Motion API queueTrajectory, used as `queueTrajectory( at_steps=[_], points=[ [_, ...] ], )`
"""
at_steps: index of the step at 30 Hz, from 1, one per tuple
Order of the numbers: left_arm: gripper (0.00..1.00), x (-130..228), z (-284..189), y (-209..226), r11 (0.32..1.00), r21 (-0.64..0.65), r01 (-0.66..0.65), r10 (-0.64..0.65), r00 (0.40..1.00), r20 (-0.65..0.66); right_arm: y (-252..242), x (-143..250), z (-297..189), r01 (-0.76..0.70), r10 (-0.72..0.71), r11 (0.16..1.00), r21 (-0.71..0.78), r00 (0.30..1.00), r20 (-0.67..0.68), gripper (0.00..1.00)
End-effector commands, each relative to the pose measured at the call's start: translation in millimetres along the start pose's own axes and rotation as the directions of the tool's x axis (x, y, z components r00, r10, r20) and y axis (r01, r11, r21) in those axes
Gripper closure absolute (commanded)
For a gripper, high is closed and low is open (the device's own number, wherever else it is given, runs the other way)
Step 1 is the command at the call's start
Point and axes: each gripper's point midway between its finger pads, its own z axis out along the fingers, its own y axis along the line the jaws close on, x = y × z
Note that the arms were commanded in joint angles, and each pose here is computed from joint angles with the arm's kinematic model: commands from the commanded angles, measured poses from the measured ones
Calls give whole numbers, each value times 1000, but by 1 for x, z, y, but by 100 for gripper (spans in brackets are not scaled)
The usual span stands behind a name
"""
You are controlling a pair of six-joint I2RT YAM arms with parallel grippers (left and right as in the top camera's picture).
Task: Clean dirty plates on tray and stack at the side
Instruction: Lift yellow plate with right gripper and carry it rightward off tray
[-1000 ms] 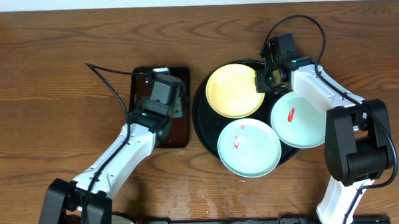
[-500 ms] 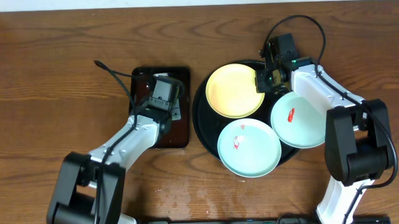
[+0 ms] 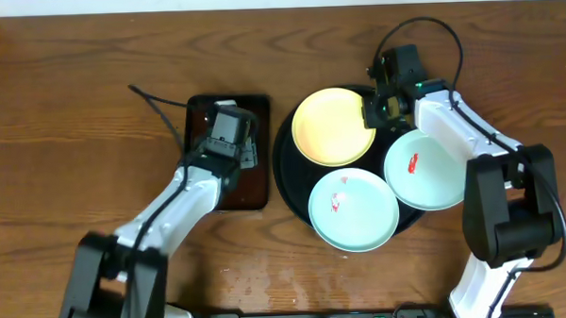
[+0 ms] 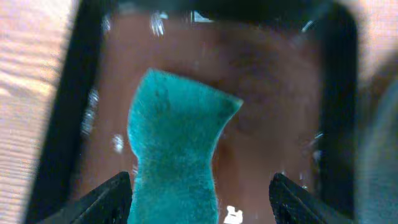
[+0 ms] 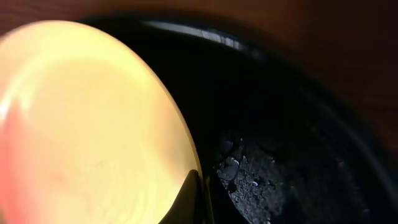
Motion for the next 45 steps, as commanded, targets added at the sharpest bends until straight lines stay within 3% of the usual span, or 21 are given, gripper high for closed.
queueTrajectory(
  at_steps=[1,8,14,16,18,27,32,38,45],
  points=[
    [28,-24,-33,0,999,49,12,-17,996,88,5,-36,-46,110,-110,994,8,986,126,99],
    [29,-46,-85,12,998,60,14,-26,979,201,-7,-53,-106,128,-155,983,131,962,227,99],
    [29,-36,-90,22,998,8,-58,56,984,171,-11,-58,-155,149,-226,951,272,933,280,99],
    [20,-29,-89,24,998,-1,-66,65,987,144,-7,-57,-168,165,-264,930,328,922,284,99],
    [18,-26,-88,25,998,-4,-69,69,989,131,-3,-56,-177,174,-295,907,383,913,282,99],
    [18,-21,-84,25,1000,-5,-18,19,994,106,35,-40,-204,236,-467,712,662,863,194,99],
    [18,-15,-79,26,1000,-13,-9,10,997,79,62,-36,-233,185,-551,551,814,813,188,99],
    [18,-10,-72,26,1000,-21,-16,17,998,54,95,-28,-255,119,-621,420,900,761,190,99],
    [18,-9,-71,26,1000,-22,-17,18,999,50,109,-25,-242,135,-646,384,913,746,162,99]
  ],
)
